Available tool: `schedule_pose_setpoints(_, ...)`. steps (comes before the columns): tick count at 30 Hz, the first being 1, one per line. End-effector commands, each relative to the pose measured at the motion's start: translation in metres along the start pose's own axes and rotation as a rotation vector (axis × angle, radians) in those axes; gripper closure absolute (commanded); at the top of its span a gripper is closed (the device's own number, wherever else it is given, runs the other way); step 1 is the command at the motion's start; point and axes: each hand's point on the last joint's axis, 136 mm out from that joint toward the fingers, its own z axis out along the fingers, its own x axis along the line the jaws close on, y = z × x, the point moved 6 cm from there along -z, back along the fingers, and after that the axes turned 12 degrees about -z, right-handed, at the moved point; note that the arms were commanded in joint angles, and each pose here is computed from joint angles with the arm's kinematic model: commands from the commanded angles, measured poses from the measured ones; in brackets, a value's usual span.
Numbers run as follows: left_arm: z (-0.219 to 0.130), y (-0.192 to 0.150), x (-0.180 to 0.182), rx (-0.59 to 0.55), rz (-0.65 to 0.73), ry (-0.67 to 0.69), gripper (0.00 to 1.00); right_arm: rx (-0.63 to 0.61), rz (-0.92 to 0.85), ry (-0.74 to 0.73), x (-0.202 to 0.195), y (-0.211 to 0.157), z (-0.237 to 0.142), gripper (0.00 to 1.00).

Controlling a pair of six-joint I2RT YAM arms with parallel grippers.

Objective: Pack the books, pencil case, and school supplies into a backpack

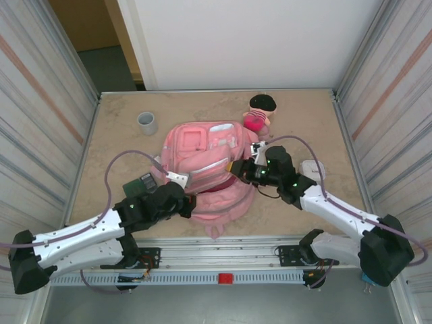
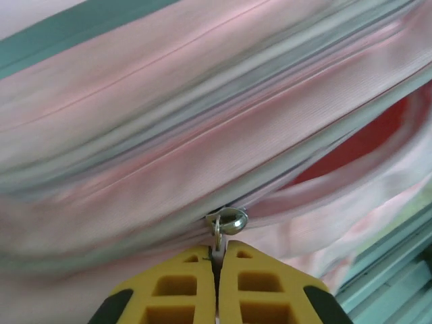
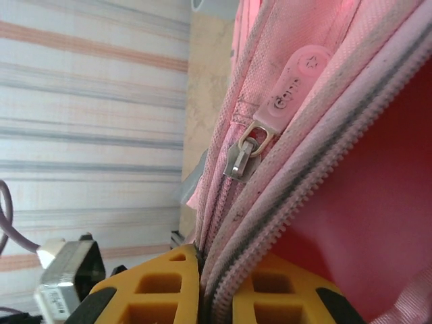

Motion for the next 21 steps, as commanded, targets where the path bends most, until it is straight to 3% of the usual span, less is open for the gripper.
schedule_pose_setpoints(1,-0.004,0.002,0.016,-0.052,0.039,0.056,1.00,-0.066,-0.071,0.032,0.008,0.011,-0.018,0.79)
schedule_pose_setpoints(5,-0.001,0.009,-0.015,-0.088,0.083,-0.154,1.00,-0.098,-0.032,0.054,0.010,0.000,-0.013,0.42)
schedule_pose_setpoints(10,0.003,0.018,-0.042,-0.080,0.129,-0.261,1.00,-0.117,-0.015,0.053,0.022,-0.020,0.004,0.34)
schedule_pose_setpoints(14,0.006,0.021,-0.056,-0.052,0.149,-0.305,1.00,-0.131,-0.008,0.040,0.026,-0.030,0.018,0.35)
schedule_pose_setpoints(16,0.006,0.021,-0.057,-0.047,0.149,-0.301,1.00,-0.123,-0.031,0.023,0.027,-0.033,0.024,0.40)
schedule_pose_setpoints(21,0.004,0.020,-0.035,-0.059,0.122,-0.163,1.00,-0.101,-0.075,-0.004,0.022,-0.027,0.021,0.75)
